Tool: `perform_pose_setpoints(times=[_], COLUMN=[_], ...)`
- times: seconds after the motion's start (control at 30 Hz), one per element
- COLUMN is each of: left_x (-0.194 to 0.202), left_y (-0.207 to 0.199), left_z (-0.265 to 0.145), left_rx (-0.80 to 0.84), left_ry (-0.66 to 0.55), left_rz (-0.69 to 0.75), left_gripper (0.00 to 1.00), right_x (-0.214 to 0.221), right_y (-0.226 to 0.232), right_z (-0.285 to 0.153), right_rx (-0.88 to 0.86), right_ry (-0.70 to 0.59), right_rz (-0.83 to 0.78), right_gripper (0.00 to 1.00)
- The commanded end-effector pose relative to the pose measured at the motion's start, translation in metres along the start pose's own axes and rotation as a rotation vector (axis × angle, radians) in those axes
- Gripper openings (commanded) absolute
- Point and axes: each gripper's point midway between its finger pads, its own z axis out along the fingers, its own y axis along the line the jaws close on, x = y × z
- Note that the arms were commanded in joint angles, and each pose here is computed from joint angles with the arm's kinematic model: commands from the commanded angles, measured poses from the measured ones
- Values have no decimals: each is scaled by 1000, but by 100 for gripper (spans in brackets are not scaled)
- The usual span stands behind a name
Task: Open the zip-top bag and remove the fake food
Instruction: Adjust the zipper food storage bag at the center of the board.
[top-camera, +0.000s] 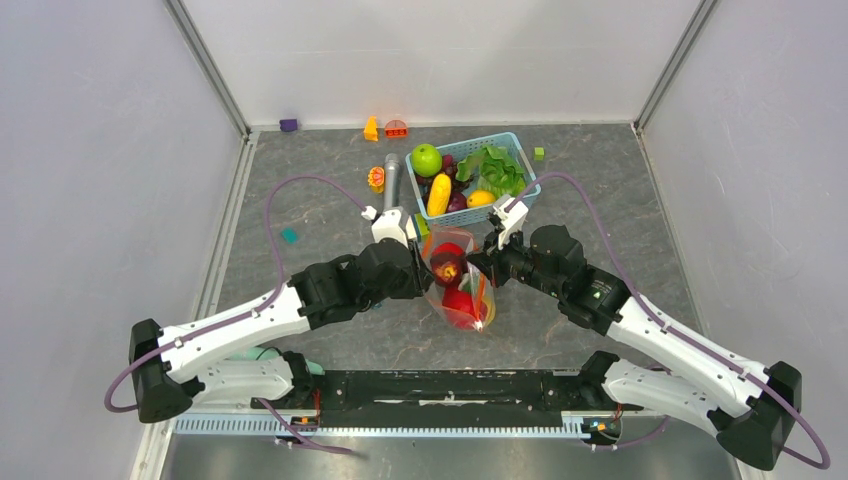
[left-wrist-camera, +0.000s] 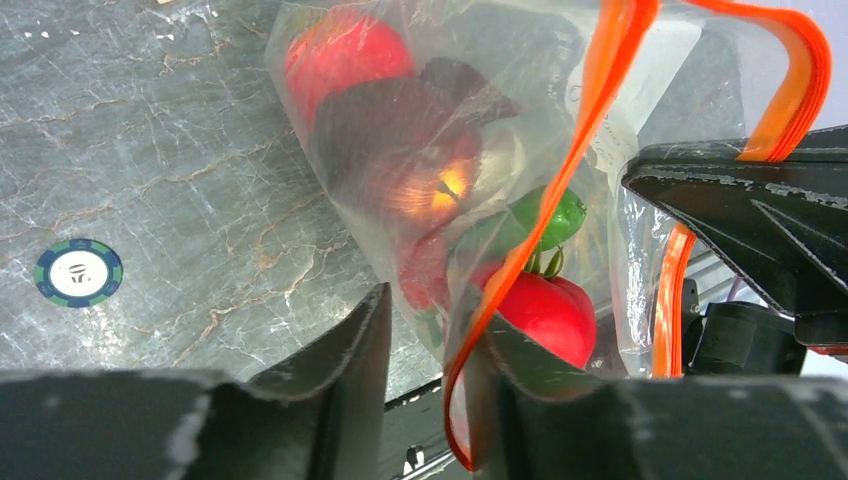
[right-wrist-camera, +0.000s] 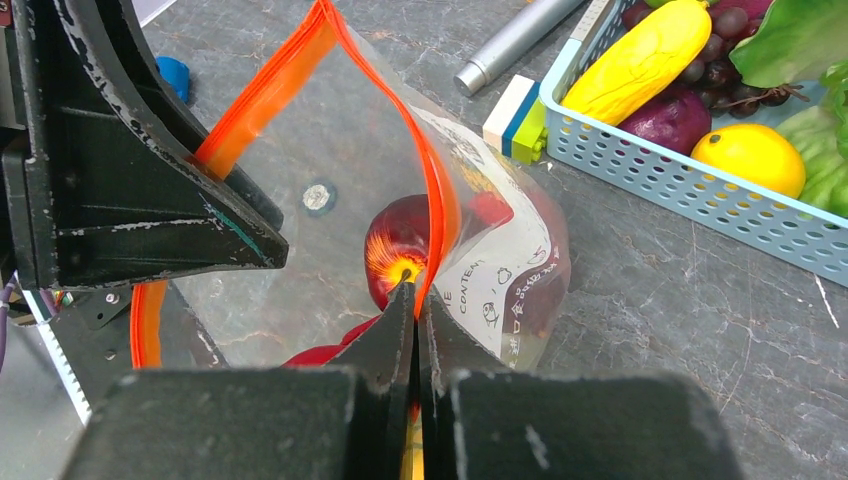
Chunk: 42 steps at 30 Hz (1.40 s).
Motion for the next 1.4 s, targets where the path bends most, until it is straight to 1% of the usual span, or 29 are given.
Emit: perform_pose_setpoints(times=[0.0,0.1,0.2,0.23,0.33,0.5,0.63,0.8,0.9,1.0,1.1,1.23,1.37], left_x=[-19,-20,-20,-21,-26,-41,-59,-80,-92,-95,-83,-56,-42], left_y=[-19,-23,-27,-28,-30,-27,-17,-1,1,1,4,12,15], left_z=[-5,-5,-4,-4,-7,-21,-41,-69,-82,-81,-62,-30,-11], left_rx=[63,93,108,110,109,82,41,-15,-33,-49,-92,-155,-181], left_ry=[-68,-77,-75,-76,-86,-113,-167,-229,-256,-257,-206,-113,-83], left_rz=[-38,-30,-5,2,20,60,71,85,100,134,182,225,228], left_gripper=[30,16,5,2,2,2,2,2,2,2,2,2,2], right_x=[-16,-18,-19,-19,-22,-31,-44,-61,-65,-53,-21,31,70], right_y=[-1,-1,0,0,4,25,49,82,97,85,60,24,-8], right_z=[-2,-2,-1,-2,0,10,23,38,43,52,58,58,46], right_rx=[10,9,5,5,-18,-123,-237,-330,-372,-293,-163,9,160], right_ry=[-56,-59,-60,-60,-67,-83,-99,-103,-104,-85,-37,39,115], right_rz=[-14,-14,-16,-15,-16,23,84,103,129,196,223,207,146], right_gripper=[0,0,0,0,0,0,0,0,0,0,0,0,0])
